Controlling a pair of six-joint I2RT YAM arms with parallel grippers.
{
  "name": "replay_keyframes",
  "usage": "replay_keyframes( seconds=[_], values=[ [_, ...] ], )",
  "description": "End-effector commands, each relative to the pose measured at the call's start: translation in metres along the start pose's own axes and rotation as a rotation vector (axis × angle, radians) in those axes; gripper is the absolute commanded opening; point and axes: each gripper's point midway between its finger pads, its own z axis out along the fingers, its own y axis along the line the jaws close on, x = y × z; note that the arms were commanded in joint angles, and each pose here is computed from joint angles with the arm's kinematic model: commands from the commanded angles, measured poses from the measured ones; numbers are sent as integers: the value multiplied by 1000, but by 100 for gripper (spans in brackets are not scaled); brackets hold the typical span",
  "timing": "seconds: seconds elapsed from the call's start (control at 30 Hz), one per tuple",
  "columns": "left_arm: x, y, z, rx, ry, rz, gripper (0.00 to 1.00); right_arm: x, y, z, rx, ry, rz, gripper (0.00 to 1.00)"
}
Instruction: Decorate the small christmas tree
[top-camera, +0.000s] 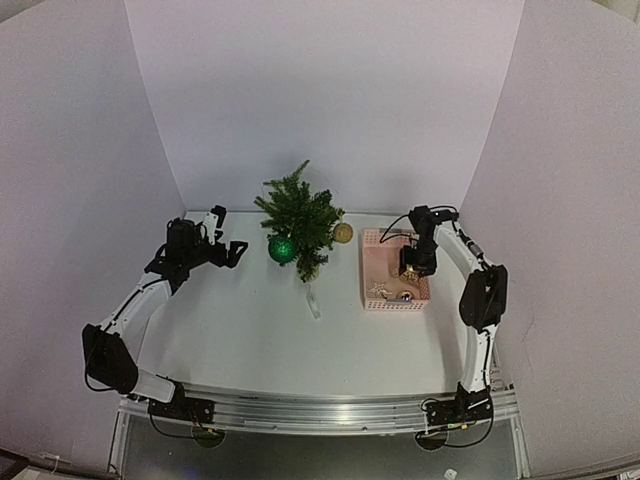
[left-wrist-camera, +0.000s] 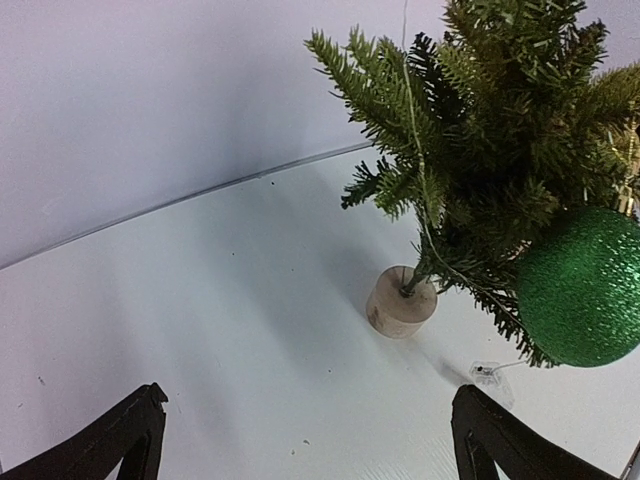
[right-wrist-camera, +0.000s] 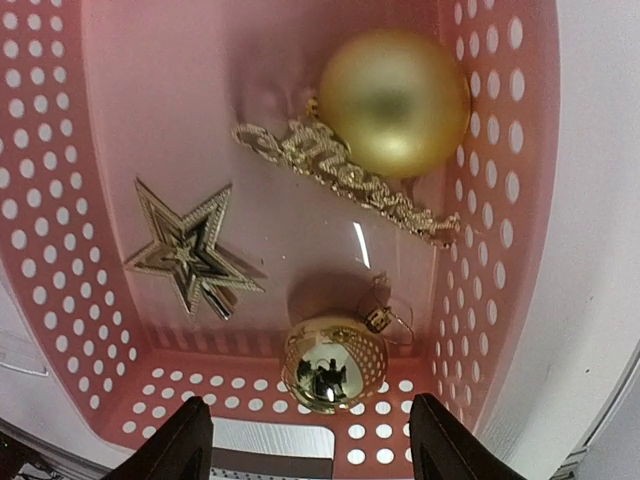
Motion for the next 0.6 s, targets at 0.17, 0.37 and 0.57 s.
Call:
replay_keyframes(
  seconds=[0.17, 0.37, 0.57],
  values=[
    [-9, 18, 12, -25, -32, -22, 100, 38, -2, 29, 51, 216, 19, 70],
    [-11, 28, 18, -31, -34, -38, 100, 48, -1, 43, 77, 267, 15, 65],
    [-8, 35, 20, -31, -21, -47, 100, 60, -14, 51, 188, 318, 24, 67]
  ],
)
